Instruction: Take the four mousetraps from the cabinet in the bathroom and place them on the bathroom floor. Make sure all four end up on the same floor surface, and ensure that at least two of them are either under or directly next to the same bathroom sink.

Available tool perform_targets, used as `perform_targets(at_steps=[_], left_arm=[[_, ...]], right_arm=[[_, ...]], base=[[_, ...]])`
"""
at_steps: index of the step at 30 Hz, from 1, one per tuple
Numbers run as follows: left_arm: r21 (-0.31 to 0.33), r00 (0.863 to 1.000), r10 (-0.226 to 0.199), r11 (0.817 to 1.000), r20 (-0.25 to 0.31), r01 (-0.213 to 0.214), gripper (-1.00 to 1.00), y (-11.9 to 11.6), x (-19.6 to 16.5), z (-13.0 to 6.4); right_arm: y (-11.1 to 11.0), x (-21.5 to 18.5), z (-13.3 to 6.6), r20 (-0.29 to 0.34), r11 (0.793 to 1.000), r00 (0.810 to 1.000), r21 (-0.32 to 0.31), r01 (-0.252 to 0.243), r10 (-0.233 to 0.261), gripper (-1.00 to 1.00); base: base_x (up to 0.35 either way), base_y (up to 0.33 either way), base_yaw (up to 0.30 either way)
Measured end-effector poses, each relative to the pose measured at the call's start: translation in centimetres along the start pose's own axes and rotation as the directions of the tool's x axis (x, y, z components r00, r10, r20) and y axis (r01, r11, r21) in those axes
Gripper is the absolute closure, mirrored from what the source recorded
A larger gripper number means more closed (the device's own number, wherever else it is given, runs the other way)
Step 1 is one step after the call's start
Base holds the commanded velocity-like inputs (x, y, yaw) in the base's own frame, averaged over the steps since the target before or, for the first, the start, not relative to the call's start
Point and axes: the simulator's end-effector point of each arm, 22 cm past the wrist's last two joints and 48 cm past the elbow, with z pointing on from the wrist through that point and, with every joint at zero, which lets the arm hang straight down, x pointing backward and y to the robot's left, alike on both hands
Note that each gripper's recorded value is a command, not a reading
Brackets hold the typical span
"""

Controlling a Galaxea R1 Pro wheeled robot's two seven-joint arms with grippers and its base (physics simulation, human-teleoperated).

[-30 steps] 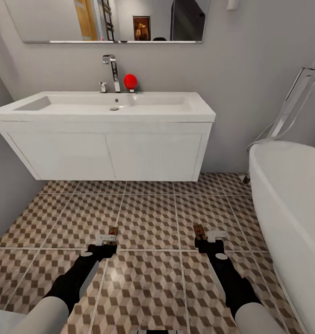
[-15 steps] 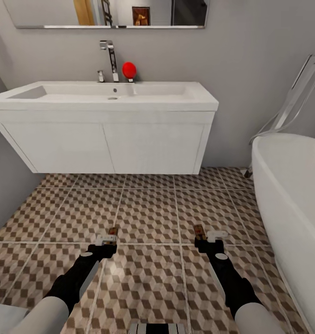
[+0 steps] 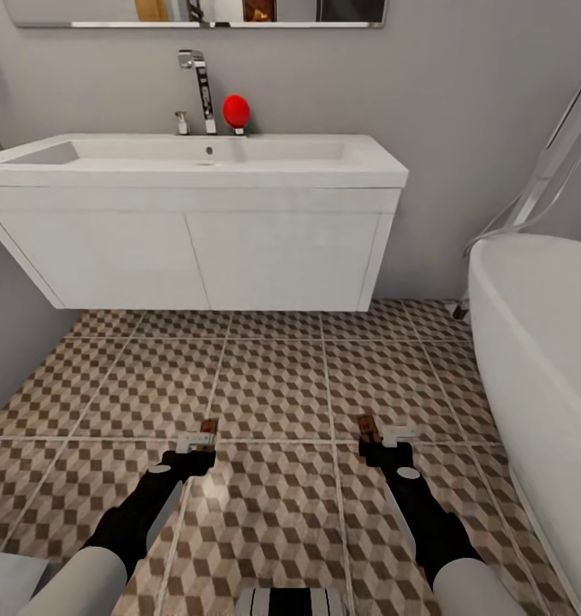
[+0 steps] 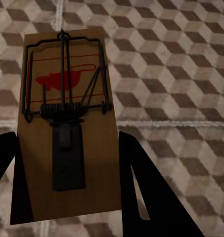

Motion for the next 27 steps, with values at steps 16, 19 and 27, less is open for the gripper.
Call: perform_targets(at_steps=[16, 19, 27], left_arm=[[0.002, 1.000, -0.002, 1.000, -0.012, 0.002, 1.00, -0.07, 0.57, 0.27], [0.002, 1.000, -0.003, 1.000, -0.012, 0.003, 1.00, -0.10, 0.57, 0.27], [0.003, 1.000, -0.003, 1.000, -0.013, 0.003, 1.00, -0.16, 0.62, 0.28]], right_arm=[[0.11, -0.08, 0.15, 0.004, 1.000, 1.000, -0.001, 0.000, 0.000, 1.00], [0.15, -0.13, 0.15, 0.005, 1.000, 1.000, -0.002, 0.000, 0.000, 1.00], [0.16, -0.14, 0.15, 0.005, 1.000, 1.000, -0.002, 0.000, 0.000, 1.00]], base=[[0.121, 0.076, 0.000], [0.260, 0.200, 0.000], [0.267, 0.178, 0.000]])
